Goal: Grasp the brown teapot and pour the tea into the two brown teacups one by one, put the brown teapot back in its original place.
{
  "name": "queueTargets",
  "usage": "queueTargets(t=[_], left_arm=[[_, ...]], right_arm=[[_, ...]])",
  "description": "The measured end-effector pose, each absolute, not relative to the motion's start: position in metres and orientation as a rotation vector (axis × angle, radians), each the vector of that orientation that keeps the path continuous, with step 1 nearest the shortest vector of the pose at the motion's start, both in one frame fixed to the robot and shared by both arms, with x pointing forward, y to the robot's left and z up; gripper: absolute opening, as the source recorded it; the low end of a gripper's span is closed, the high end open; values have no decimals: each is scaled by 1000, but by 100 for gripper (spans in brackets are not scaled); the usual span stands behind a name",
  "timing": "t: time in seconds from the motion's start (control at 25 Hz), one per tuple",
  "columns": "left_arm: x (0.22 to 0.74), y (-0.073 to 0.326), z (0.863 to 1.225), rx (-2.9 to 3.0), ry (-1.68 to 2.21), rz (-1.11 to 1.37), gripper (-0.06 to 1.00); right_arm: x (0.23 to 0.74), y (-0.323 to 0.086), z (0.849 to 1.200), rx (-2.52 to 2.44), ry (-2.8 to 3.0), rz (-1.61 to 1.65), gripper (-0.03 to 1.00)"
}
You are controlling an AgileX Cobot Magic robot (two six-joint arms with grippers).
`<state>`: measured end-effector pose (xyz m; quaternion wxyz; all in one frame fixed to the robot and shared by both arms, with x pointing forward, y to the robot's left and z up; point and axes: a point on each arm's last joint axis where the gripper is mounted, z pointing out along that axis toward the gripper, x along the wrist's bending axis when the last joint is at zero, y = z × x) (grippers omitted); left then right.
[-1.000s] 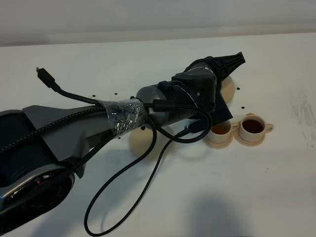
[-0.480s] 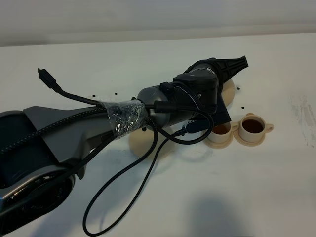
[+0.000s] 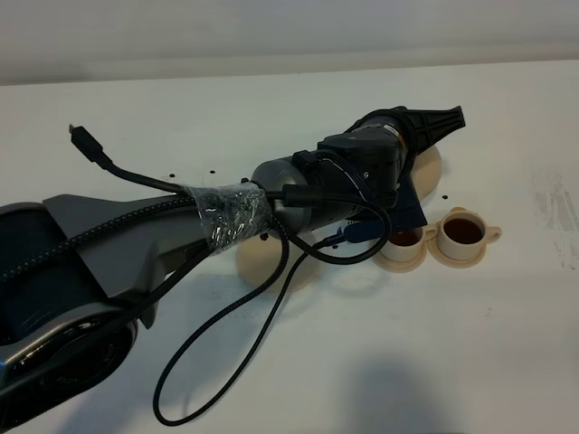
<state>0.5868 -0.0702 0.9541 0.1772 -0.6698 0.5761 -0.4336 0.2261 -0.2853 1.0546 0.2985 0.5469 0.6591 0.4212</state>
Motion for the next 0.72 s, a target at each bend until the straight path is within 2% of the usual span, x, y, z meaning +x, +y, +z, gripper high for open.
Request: queueTargets(t=[0.72], left_arm=[[587,-73,956,-1834,1670,-1249,8]], right_arm=[[226,-285,1055,1452,1751,1118,20]])
